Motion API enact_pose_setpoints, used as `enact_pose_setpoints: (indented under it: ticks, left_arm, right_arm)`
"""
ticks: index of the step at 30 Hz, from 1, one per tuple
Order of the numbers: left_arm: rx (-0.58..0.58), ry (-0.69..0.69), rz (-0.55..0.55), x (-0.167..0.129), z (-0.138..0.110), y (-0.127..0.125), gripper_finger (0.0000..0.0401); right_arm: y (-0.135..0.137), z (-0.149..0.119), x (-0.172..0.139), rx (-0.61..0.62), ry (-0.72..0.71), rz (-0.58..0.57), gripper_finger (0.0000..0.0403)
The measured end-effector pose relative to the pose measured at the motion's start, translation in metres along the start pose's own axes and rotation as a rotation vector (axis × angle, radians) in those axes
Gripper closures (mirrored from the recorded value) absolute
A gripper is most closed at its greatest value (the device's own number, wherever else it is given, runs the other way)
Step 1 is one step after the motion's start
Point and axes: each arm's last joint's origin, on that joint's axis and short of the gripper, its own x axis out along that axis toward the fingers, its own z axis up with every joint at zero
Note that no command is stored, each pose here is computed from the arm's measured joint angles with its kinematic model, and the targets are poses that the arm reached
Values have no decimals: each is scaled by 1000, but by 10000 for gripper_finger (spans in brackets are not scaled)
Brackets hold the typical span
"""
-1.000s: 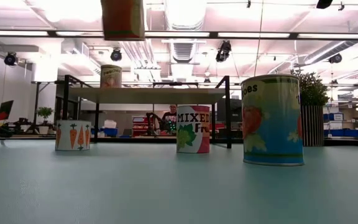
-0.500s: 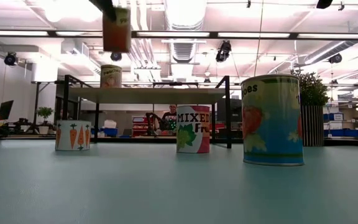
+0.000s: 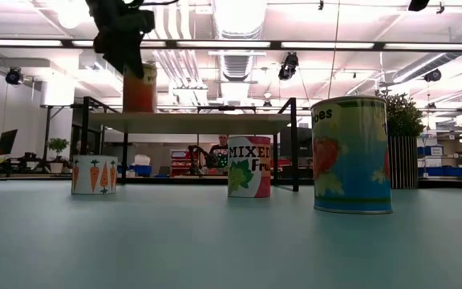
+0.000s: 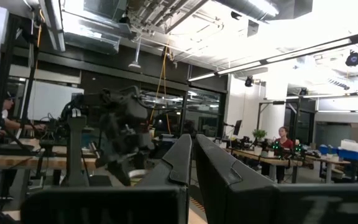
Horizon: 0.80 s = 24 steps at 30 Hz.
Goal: Pick and place cans onto a shelf
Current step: Put the canned pineapple on the shelf
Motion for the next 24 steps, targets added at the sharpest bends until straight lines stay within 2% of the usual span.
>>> enact_pose_setpoints:
  ticks: [5, 16, 24]
  left_arm:
    - [13, -3, 0, 1, 0, 0, 110]
    - [28, -18, 53, 1, 1, 2, 63]
    - [38, -20, 53, 0, 1, 2, 60]
  right_arm:
    - [0, 0, 0, -1, 0, 0, 390]
    - [0, 0, 0, 0, 0, 0, 390]
    - [0, 0, 0, 0, 0, 0, 390]
